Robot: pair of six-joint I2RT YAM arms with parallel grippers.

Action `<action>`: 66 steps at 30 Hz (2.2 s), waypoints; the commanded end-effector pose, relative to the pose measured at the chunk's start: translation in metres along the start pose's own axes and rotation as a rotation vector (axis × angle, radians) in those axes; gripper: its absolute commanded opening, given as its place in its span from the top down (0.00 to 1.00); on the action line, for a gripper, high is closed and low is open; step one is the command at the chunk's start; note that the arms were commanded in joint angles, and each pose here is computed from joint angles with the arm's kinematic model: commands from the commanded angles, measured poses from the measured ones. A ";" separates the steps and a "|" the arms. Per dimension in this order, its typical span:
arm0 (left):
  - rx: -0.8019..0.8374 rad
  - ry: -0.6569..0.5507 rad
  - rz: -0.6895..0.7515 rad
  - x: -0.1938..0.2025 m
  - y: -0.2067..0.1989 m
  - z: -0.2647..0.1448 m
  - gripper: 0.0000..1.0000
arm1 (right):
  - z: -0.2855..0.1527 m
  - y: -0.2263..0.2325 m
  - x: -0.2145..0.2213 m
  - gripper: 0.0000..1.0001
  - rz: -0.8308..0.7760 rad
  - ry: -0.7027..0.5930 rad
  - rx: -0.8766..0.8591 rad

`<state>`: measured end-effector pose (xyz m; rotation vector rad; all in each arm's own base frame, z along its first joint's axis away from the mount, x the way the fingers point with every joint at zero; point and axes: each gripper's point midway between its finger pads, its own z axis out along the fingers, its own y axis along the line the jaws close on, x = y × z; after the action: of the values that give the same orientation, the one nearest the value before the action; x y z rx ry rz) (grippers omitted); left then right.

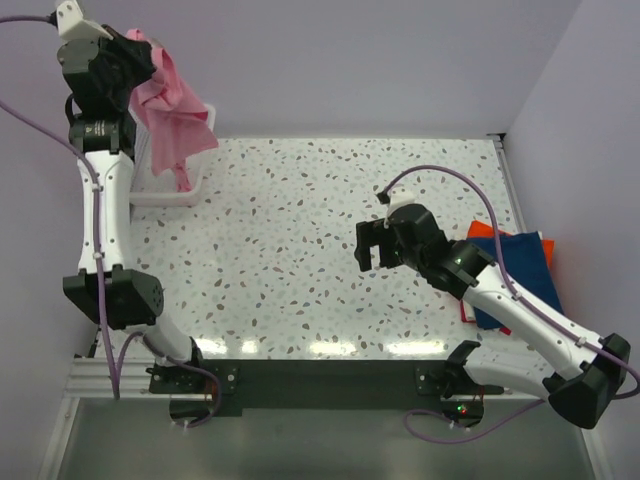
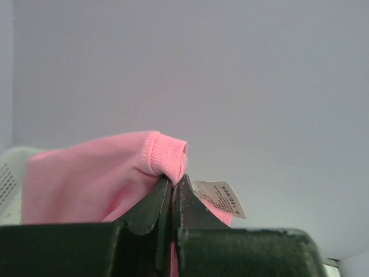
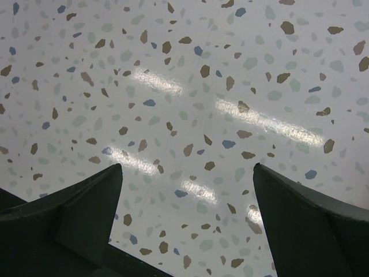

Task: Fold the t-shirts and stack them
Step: Move the tshirt to the center of the board, then flatten the tshirt out

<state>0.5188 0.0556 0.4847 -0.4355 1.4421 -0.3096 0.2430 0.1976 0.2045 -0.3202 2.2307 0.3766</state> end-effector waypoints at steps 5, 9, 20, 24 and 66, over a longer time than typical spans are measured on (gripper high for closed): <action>0.353 -0.250 0.033 -0.113 -0.125 -0.110 1.00 | -0.018 0.011 -0.030 0.01 0.048 -0.100 -0.053; 0.420 -0.263 0.021 -0.124 -0.147 -0.143 1.00 | -0.028 0.009 -0.032 0.01 0.065 -0.117 -0.058; 0.561 0.076 -0.057 0.037 -0.213 -0.137 1.00 | -0.044 0.001 -0.028 0.01 0.127 -0.147 -0.043; 0.619 0.290 -0.069 0.156 -0.259 -0.141 1.00 | -0.040 -0.006 -0.020 0.01 0.158 -0.131 -0.007; -0.441 0.855 0.045 0.407 0.111 -0.257 0.57 | 0.141 -0.054 -0.019 0.15 0.342 0.044 0.159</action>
<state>0.2949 -0.0650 0.0586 -0.5988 2.4121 -0.1498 0.3572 0.1885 0.1028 0.1291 2.4121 0.2966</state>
